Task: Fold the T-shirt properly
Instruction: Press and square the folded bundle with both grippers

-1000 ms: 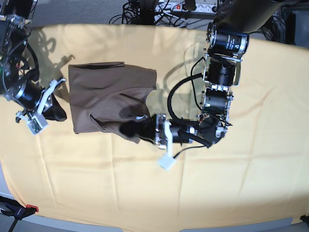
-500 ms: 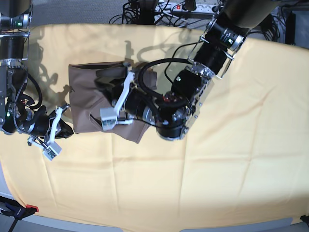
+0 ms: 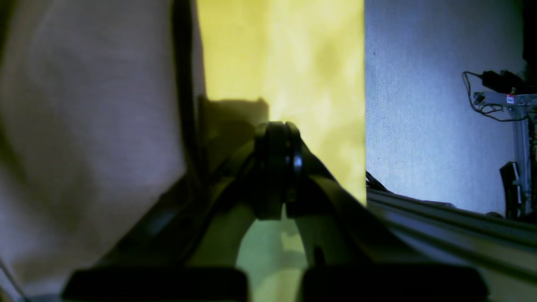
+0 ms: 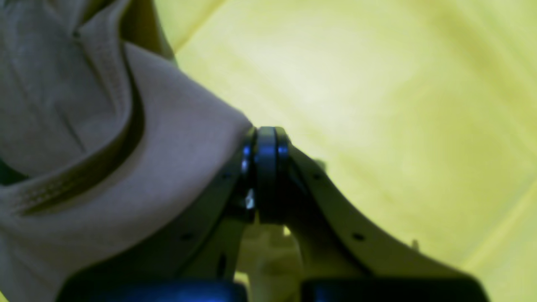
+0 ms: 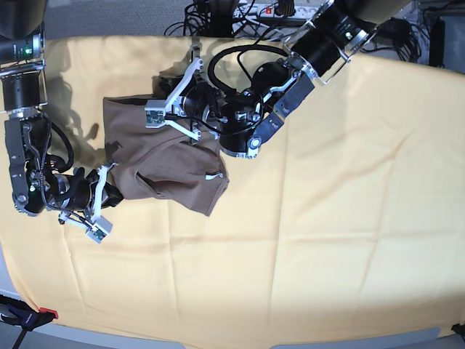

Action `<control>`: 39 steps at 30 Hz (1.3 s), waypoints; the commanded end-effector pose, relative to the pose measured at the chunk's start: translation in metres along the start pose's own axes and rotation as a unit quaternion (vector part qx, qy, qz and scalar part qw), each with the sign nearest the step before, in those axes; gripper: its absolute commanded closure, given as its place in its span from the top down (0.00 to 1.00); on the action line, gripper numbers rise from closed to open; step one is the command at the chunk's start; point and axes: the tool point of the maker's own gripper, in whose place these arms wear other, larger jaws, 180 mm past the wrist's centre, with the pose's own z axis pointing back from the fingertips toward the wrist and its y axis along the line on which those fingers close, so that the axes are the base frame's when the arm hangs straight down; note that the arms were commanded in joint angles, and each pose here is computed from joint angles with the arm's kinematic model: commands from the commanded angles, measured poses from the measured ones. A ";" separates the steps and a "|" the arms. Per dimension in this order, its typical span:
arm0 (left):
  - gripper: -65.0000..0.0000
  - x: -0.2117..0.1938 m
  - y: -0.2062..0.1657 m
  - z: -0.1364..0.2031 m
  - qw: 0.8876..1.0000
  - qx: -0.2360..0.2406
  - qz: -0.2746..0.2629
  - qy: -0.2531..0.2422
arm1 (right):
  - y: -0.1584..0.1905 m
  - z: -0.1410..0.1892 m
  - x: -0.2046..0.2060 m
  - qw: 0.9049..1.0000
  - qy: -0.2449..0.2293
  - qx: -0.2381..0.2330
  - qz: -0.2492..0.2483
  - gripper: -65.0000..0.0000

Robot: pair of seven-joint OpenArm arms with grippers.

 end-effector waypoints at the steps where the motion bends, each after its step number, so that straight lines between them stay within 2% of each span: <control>1: 0.00 0.019 0.008 0.007 0.999 0.016 -0.022 -0.022 | -0.012 0.010 0.017 1.000 -0.024 -0.016 0.011 0.00; 6: 0.00 0.019 0.019 0.008 0.998 0.050 -0.033 -0.021 | -0.017 0.012 0.025 0.999 -0.035 -0.028 0.020 0.00; 9: 0.00 0.017 0.016 0.005 0.998 0.046 -0.029 -0.022 | -0.029 0.014 0.036 0.997 -0.048 -0.056 0.034 0.00; 12: 0.00 0.017 0.015 0.005 0.998 0.045 -0.028 -0.023 | -0.043 0.013 0.041 0.993 -0.053 -0.103 0.016 0.00; 23: 0.00 0.007 0.021 0.003 0.998 0.066 -0.022 -0.006 | -0.013 -0.018 0.030 0.998 -0.055 -0.025 -0.009 0.00; 27: 0.00 0.002 0.034 0.005 0.995 0.102 -0.018 0.005 | -0.012 -0.018 0.017 0.999 -0.027 -0.016 -0.013 0.00; 34: 0.00 -0.014 0.061 0.017 0.985 0.173 -0.009 0.029 | 0.005 -0.015 0.003 0.998 0.004 0.037 -0.051 0.00; 39: 0.00 -0.040 0.071 0.029 0.980 0.192 -0.003 0.056 | 0.000 -0.007 -0.003 0.998 0.007 0.038 -0.058 0.00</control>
